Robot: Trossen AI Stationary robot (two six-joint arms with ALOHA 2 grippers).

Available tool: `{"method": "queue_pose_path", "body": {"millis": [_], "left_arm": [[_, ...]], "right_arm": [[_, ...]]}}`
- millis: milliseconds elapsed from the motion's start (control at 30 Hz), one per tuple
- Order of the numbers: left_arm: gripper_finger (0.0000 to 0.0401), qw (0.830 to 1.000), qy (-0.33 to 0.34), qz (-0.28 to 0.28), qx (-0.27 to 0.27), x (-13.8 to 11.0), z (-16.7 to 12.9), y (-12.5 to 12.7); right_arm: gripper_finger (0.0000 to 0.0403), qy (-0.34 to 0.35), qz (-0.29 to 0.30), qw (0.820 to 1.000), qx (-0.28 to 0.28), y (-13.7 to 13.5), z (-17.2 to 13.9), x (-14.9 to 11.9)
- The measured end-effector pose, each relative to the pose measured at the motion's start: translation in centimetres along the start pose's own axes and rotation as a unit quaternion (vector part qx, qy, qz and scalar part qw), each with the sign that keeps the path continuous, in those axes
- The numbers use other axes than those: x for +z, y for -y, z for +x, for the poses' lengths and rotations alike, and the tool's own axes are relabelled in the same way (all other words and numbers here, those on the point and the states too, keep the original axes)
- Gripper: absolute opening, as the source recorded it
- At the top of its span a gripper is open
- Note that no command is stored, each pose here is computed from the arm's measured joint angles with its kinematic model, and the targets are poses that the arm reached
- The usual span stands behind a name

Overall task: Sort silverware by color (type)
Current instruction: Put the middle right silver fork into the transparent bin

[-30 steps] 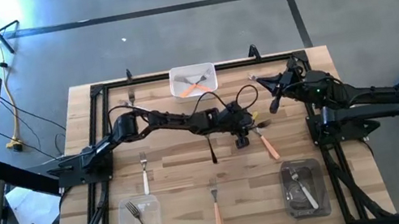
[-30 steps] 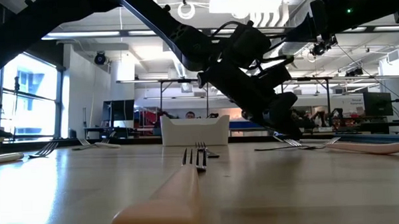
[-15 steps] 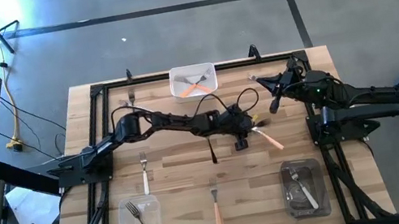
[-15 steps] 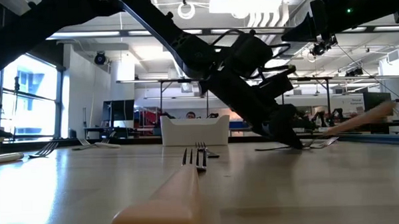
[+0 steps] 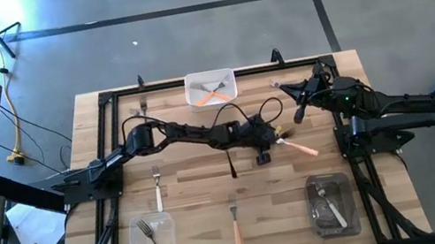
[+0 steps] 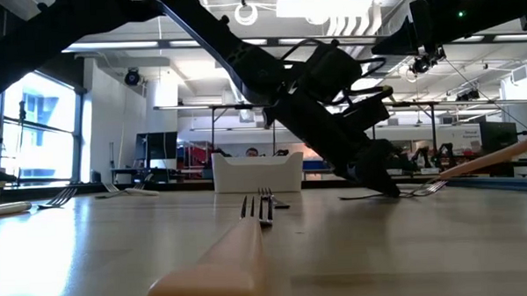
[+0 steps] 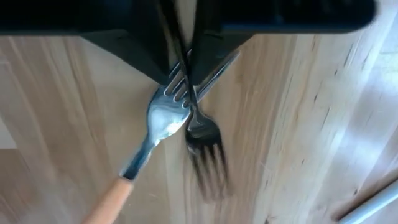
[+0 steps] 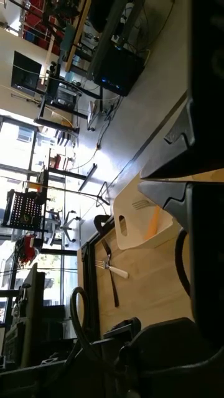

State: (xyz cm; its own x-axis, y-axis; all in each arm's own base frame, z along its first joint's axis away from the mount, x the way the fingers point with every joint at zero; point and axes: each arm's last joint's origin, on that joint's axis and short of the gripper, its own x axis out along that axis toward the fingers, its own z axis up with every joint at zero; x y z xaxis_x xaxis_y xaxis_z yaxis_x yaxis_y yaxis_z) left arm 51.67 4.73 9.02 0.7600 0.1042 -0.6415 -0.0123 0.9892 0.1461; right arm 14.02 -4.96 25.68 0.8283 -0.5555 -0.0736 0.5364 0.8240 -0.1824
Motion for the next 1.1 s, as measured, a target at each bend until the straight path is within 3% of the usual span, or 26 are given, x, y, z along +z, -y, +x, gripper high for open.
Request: {"method": "queue_pose_path", "body": {"millis": [133, 767, 1100], "left_arm": [[0.0008, 1.0, -0.007, 0.009, 0.011, -0.1, 0.0, -0.1], [0.0001, 0.998, -0.026, 0.017, 0.048, 0.8, -1.6, -0.8], [0.0, 0.998, -0.002, 0.015, 0.057, 2.5, -3.0, -1.1]], "right_arm": [[0.0, 0.0, -0.001, 1.0, 0.0, 0.0, 0.0, 0.0], [0.0, -0.002, -0.001, 1.0, 0.001, 0.0, 0.0, 0.0], [0.0, -0.02, -0.009, 1.0, 0.006, -0.1, 0.0, -0.4]]}}
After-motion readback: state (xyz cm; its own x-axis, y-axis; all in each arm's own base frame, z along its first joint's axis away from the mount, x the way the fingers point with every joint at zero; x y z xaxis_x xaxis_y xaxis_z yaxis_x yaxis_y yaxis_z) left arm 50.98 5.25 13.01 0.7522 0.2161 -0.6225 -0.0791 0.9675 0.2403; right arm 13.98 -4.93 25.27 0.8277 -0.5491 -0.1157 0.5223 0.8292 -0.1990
